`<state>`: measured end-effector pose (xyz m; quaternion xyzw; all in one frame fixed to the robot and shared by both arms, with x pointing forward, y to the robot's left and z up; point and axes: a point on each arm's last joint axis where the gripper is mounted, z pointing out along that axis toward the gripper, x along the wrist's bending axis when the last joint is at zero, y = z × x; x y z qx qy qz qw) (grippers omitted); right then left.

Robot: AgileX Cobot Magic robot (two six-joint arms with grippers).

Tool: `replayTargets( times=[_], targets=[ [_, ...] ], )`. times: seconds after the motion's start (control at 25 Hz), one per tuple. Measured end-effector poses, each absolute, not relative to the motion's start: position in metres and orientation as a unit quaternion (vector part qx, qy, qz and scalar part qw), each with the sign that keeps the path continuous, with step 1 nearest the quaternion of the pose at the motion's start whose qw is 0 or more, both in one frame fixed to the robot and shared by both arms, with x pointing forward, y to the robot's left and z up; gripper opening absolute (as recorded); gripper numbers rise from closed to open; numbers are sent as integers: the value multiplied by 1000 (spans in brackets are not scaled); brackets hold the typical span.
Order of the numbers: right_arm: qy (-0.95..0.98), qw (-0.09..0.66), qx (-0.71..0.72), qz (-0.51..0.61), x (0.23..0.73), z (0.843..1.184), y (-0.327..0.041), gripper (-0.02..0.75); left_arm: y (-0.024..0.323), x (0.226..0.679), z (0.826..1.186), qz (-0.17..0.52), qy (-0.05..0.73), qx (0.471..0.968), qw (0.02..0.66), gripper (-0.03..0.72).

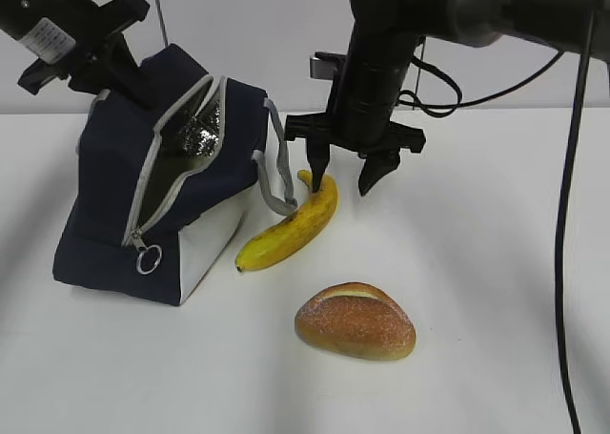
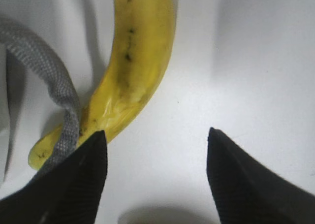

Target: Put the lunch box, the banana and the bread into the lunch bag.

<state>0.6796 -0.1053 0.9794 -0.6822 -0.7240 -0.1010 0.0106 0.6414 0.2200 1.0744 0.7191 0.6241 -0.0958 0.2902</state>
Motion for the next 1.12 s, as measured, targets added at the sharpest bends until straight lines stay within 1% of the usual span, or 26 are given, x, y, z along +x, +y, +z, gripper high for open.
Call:
replayTargets(
  times=[0.16, 0.24, 0.56, 0.8, 1.12],
  targets=[
    [-697, 41, -706, -121, 690, 971, -119, 470, 220, 641, 1074, -96, 624, 719, 290, -3],
    [-687, 42, -713, -134, 694, 972, -124, 470, 220, 641, 1074, -96, 624, 719, 290, -3],
    [-682, 38, -710, -171, 700, 973, -121, 473, 220, 641, 1074, -96, 624, 719, 290, -3],
    [-687, 32, -702, -185, 702, 974, -120, 574, 220, 641, 1074, -96, 624, 719, 290, -3],
    [-685, 26, -701, -195, 704, 974, -119, 583, 220, 641, 1074, -96, 624, 719, 290, -3]
  ],
)
